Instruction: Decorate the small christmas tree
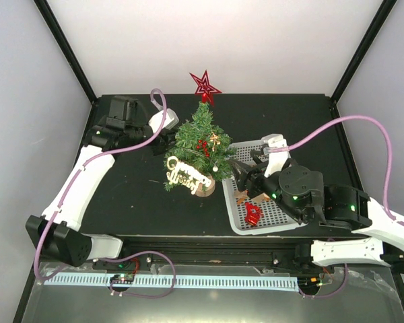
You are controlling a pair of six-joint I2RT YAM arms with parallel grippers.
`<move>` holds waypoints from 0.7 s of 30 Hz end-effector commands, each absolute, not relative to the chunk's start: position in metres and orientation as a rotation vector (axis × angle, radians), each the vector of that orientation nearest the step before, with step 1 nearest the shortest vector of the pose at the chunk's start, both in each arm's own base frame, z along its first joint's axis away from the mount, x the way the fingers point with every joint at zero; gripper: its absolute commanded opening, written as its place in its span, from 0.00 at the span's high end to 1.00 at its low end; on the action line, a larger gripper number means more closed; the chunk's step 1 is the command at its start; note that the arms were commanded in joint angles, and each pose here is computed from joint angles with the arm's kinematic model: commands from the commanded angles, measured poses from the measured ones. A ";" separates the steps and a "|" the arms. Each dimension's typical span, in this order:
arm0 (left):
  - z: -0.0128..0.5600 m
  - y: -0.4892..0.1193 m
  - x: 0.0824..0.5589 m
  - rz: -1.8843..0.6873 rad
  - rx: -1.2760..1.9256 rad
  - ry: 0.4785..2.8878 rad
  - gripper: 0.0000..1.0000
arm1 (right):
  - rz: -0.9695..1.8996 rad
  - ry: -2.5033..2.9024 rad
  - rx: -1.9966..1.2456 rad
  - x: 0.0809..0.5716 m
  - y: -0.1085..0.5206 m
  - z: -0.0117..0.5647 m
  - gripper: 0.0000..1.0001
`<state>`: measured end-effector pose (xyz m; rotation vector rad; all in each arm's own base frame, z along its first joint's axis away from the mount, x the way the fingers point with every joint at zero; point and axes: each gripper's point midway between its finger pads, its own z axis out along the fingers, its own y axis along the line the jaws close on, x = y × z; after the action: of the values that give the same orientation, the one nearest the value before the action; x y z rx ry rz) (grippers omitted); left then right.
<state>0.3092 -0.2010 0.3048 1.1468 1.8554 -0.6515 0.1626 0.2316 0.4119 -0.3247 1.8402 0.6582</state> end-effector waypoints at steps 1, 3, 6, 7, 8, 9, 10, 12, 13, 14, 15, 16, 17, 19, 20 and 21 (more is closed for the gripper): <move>0.318 -0.198 0.311 -0.592 1.117 1.828 0.55 | 0.670 1.822 -0.268 0.165 0.224 0.418 0.30; 0.318 -0.197 0.310 -0.591 1.119 1.831 0.55 | 0.674 1.822 -0.267 0.165 0.224 0.418 0.30; 0.318 -0.196 0.310 -0.586 1.121 1.837 0.53 | 0.679 1.820 -0.265 0.165 0.223 0.419 0.30; 0.317 -0.196 0.310 -0.582 1.120 1.839 0.53 | 0.678 1.820 -0.263 0.165 0.222 0.419 0.30; 0.317 -0.196 0.310 -0.578 1.120 1.840 0.53 | 0.680 1.819 -0.262 0.165 0.222 0.420 0.30; 0.317 -0.195 0.310 -0.574 1.118 1.843 0.53 | 0.682 1.819 -0.262 0.164 0.222 0.419 0.30; 0.316 -0.195 0.310 -0.571 1.118 1.844 0.53 | 0.682 1.820 -0.263 0.164 0.222 0.419 0.30; 0.316 -0.193 0.311 -0.560 1.114 1.847 0.53 | 0.683 1.819 -0.260 0.164 0.221 0.419 0.30; 0.316 -0.193 0.312 -0.556 1.110 1.850 0.53 | 0.685 1.819 -0.259 0.164 0.221 0.419 0.30; 0.316 -0.192 0.312 -0.548 1.104 1.854 0.53 | 0.686 1.819 -0.258 0.164 0.221 0.419 0.30; 0.316 -0.191 0.313 -0.542 1.101 1.858 0.52 | 0.684 1.818 -0.261 0.164 0.221 0.419 0.30; 0.315 -0.190 0.313 -0.539 1.097 1.864 0.52 | 0.684 1.818 -0.261 0.164 0.221 0.419 0.30; 0.314 -0.189 0.314 -0.534 1.094 1.869 0.52 | 0.685 1.818 -0.259 0.164 0.221 0.419 0.30; 0.321 -0.186 0.310 -0.520 1.085 1.851 0.52 | 0.690 1.815 -0.255 0.164 0.220 0.418 0.30; 0.323 -0.184 0.309 -0.512 1.081 1.848 0.52 | 0.692 1.814 -0.253 0.164 0.220 0.417 0.30; 0.324 -0.183 0.309 -0.505 1.078 1.845 0.52 | 0.694 1.813 -0.252 0.164 0.219 0.417 0.30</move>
<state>0.3143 -0.1902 0.3080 1.1065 1.8756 -0.5504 0.1613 0.2260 0.4130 -0.3082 1.8336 0.6765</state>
